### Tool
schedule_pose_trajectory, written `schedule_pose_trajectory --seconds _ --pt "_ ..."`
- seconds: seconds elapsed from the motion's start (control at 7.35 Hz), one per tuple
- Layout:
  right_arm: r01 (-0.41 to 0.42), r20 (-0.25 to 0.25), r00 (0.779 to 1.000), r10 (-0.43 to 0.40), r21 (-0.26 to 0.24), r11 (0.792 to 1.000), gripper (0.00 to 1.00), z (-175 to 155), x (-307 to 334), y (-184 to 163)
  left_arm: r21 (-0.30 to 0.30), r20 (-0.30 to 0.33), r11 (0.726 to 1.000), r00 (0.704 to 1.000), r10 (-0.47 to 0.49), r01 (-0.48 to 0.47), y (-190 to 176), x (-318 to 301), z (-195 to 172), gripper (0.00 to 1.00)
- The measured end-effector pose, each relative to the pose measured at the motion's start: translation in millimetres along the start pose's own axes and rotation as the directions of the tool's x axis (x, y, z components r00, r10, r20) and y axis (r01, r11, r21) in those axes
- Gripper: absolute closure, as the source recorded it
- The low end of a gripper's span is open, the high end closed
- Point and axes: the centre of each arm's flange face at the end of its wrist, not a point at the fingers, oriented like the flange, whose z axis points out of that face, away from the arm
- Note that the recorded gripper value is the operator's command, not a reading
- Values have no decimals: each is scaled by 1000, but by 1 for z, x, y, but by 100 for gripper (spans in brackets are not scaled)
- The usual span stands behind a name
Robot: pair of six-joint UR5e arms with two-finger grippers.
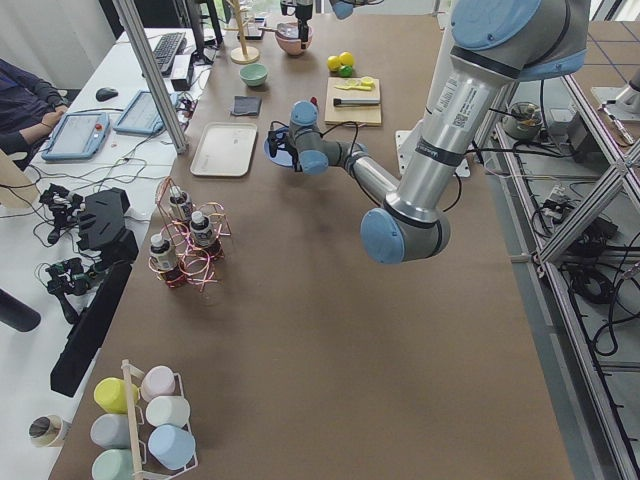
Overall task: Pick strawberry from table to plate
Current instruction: 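Push the blue plate with the left gripper toward the table center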
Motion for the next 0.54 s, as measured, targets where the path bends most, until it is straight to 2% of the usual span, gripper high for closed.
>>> schedule_pose_trajectory --seconds 0.41,0.54 --pt "-9 2 1000 9 -1 1000 0 0 0 0 13 32 1000 999 14 -15 22 19 28 100" --pt "-9 2 1000 9 -2 1000 0 1 -1 0 11 33 1000 999 17 -17 25 21 31 42"
